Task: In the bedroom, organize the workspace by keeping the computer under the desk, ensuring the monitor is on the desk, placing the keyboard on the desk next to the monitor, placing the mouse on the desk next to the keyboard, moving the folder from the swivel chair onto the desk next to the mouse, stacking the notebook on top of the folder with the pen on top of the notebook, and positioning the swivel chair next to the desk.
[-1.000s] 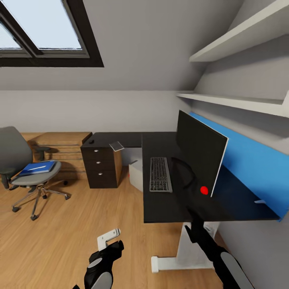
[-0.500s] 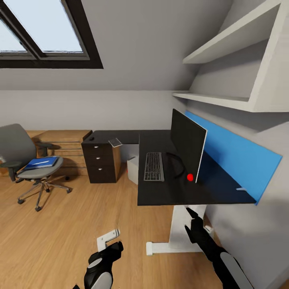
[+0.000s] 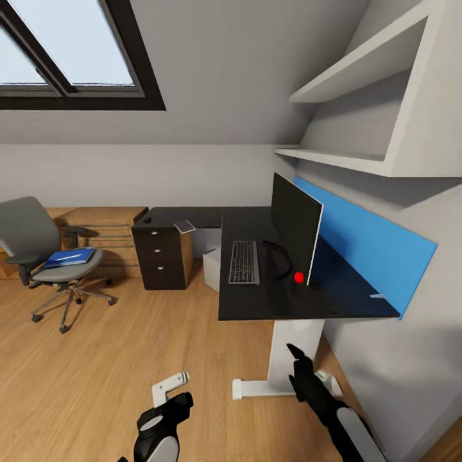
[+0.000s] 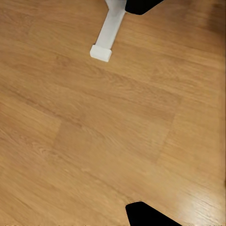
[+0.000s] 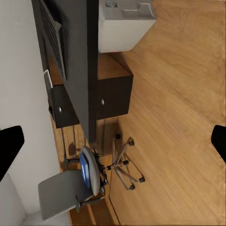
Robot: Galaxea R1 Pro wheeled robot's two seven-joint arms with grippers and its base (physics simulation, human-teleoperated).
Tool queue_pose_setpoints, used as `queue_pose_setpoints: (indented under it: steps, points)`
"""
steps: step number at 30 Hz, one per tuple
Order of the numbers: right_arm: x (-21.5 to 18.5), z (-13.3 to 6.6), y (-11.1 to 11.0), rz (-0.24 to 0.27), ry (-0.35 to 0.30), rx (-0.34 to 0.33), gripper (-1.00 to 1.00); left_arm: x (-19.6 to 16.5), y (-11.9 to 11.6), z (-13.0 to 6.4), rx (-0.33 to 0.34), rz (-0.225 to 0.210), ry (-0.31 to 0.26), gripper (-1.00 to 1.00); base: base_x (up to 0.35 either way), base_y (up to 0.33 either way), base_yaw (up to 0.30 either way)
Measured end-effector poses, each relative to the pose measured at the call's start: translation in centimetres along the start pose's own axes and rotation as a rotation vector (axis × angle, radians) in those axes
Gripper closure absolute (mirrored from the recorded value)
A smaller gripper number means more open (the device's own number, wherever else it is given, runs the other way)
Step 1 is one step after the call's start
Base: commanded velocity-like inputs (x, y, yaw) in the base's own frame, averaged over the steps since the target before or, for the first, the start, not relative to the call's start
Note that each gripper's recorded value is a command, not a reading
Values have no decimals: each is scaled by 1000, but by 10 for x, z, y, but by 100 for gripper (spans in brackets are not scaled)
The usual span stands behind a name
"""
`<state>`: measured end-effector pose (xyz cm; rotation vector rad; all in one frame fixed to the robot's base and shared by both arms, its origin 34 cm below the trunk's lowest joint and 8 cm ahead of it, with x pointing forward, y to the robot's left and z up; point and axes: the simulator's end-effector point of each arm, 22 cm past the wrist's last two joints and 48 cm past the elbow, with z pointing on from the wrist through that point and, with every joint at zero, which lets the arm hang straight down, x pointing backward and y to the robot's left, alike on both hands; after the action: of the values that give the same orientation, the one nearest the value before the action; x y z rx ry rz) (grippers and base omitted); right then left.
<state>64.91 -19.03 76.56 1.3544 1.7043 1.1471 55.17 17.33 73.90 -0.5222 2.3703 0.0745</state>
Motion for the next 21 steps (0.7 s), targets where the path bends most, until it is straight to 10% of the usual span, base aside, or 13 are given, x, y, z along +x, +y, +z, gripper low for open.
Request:
queue_pose_setpoints:
  steps: [11,21]
  points:
    - [0,-4,-59,-397,-116,193,-100,24,22,10,-77,51,60,-100,-3,-1,0]
    - [0,-35,-153,-747,-63,419,-100,72,74,29,-219,87,135,-100,0,0,0]
